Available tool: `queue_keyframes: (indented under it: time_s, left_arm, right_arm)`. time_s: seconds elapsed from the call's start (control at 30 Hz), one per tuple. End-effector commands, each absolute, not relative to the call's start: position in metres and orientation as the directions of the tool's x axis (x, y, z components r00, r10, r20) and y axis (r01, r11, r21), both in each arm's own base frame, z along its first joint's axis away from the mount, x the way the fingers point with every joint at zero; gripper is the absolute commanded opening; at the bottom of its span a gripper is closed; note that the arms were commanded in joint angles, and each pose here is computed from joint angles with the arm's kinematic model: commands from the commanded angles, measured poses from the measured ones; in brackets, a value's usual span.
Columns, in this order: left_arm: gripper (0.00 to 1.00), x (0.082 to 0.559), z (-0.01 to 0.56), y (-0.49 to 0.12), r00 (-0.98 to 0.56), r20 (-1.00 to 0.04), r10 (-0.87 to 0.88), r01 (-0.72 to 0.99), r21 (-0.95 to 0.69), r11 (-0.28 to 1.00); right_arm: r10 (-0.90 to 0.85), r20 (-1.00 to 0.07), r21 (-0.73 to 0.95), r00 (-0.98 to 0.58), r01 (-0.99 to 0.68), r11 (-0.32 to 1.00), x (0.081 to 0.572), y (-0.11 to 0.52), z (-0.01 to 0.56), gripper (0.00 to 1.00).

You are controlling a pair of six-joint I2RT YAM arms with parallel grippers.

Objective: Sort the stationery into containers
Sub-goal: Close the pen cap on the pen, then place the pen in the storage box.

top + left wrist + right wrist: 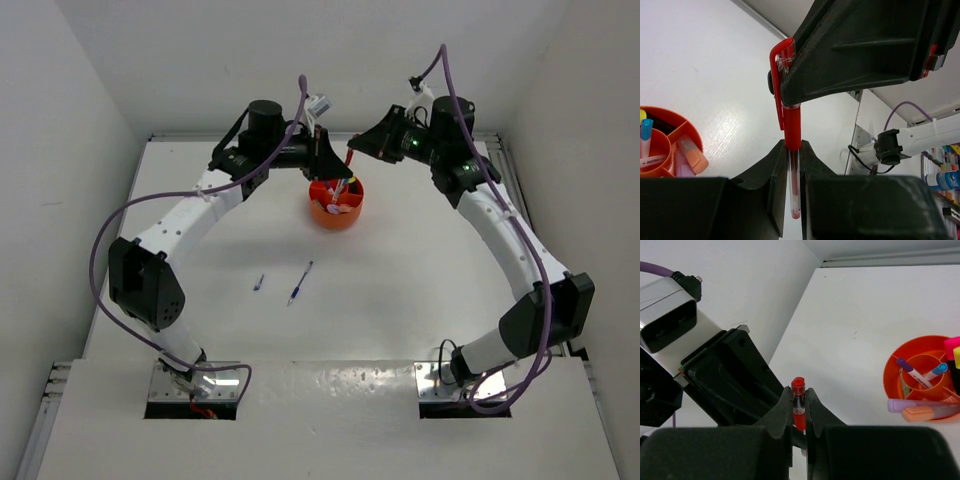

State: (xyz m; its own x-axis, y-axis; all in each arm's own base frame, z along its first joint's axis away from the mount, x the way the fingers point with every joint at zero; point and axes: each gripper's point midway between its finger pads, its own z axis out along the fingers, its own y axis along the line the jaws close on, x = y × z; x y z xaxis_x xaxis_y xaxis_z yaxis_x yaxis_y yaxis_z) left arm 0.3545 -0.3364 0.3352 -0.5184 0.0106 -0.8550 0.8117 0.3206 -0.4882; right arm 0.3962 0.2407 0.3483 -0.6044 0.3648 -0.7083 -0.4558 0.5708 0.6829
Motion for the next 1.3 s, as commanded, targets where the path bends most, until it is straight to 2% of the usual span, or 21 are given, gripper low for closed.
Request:
queue_keyframes:
  time_s: [0.0, 0.03, 0.07, 0.1, 0.13, 0.3, 0.43, 0.6, 0.63, 0.7, 0.73, 0.77, 0.8, 0.97, 1.27]
  left_arm:
    - [0.15, 0.356, 0.351, -0.336, -0.441, -0.897, 0.015, 0.852, -0.413, 0.322]
    - [0.29, 0.355, 0.352, -0.336, -0.434, -0.901, 0.02, 0.856, -0.406, 0.321]
    - [0.47, 0.356, 0.35, -0.333, -0.437, -0.899, 0.022, 0.853, -0.406, 0.327]
    - [0.94, 0.354, 0.35, -0.33, -0.442, -0.897, 0.024, 0.851, -0.41, 0.328]
    - [1.0, 0.354, 0.35, -0.327, -0.441, -0.897, 0.022, 0.851, -0.411, 0.327]
    - [1.0, 0.377, 0.355, -0.271, -0.413, -0.909, -0.056, 0.813, -0.396, 0.427]
    - [1.0, 0.418, 0.369, -0.202, -0.321, -0.942, -0.091, 0.722, -0.306, 0.62]
    - [1.0, 0.441, 0.365, -0.134, -0.3, -0.942, -0.153, 0.562, -0.303, 0.77]
    - [1.0, 0.441, 0.362, -0.127, -0.301, -0.938, -0.172, 0.539, -0.316, 0.781]
    - [1.0, 0.436, 0.379, -0.111, -0.195, -0.96, -0.2, 0.537, -0.275, 0.797]
    - [1.0, 0.431, 0.352, -0.107, -0.242, -0.945, -0.218, 0.507, -0.315, 0.802]
    - [1.0, 0.425, 0.378, -0.104, -0.121, -0.967, -0.222, 0.528, -0.252, 0.811]
    - [1.0, 0.424, 0.376, -0.101, -0.108, -0.968, -0.227, 0.513, -0.25, 0.821]
    - [1.0, 0.419, 0.364, -0.087, -0.129, -0.978, -0.167, 0.485, -0.209, 0.849]
    - [1.0, 0.418, 0.343, -0.076, -0.166, -0.973, -0.158, 0.446, -0.217, 0.868]
  right_arm:
    - [0.33, -0.746, 0.646, -0.578, -0.509, 0.568, 0.395, 0.246, 0.361, 0.0]
    - [0.328, -0.749, 0.642, -0.576, -0.509, 0.573, 0.397, 0.245, 0.36, 0.0]
    - [0.326, -0.752, 0.639, -0.573, -0.509, 0.577, 0.398, 0.245, 0.359, 0.0]
    - [0.322, -0.759, 0.63, -0.566, -0.514, 0.582, 0.399, 0.244, 0.359, 0.0]
    - [0.322, -0.765, 0.623, -0.558, -0.513, 0.591, 0.403, 0.243, 0.359, 0.0]
    - [0.311, -0.853, 0.509, -0.42, -0.536, 0.673, 0.434, 0.226, 0.374, 0.0]
    - [0.27, -0.92, 0.388, -0.284, -0.559, 0.733, 0.459, 0.227, 0.376, 0.0]
    - [0.232, -0.956, 0.293, -0.179, -0.579, 0.761, 0.493, 0.248, 0.363, 0.0]
    - [0.231, -0.958, 0.286, -0.169, -0.578, 0.764, 0.498, 0.251, 0.361, 0.0]
    - [0.217, -0.964, 0.264, -0.151, -0.579, 0.771, 0.511, 0.26, 0.349, 0.0]
    - [0.214, -0.967, 0.254, -0.138, -0.584, 0.771, 0.514, 0.264, 0.349, 0.0]
    - [0.206, -0.97, 0.242, -0.128, -0.584, 0.775, 0.518, 0.266, 0.345, 0.0]
    - [0.204, -0.971, 0.237, -0.123, -0.581, 0.779, 0.524, 0.269, 0.339, 0.0]
    - [0.193, -0.976, 0.214, -0.098, -0.573, 0.791, 0.54, 0.274, 0.325, 0.0]
    - [0.185, -0.974, 0.226, -0.129, -0.564, 0.794, 0.556, 0.28, 0.297, 0.0]
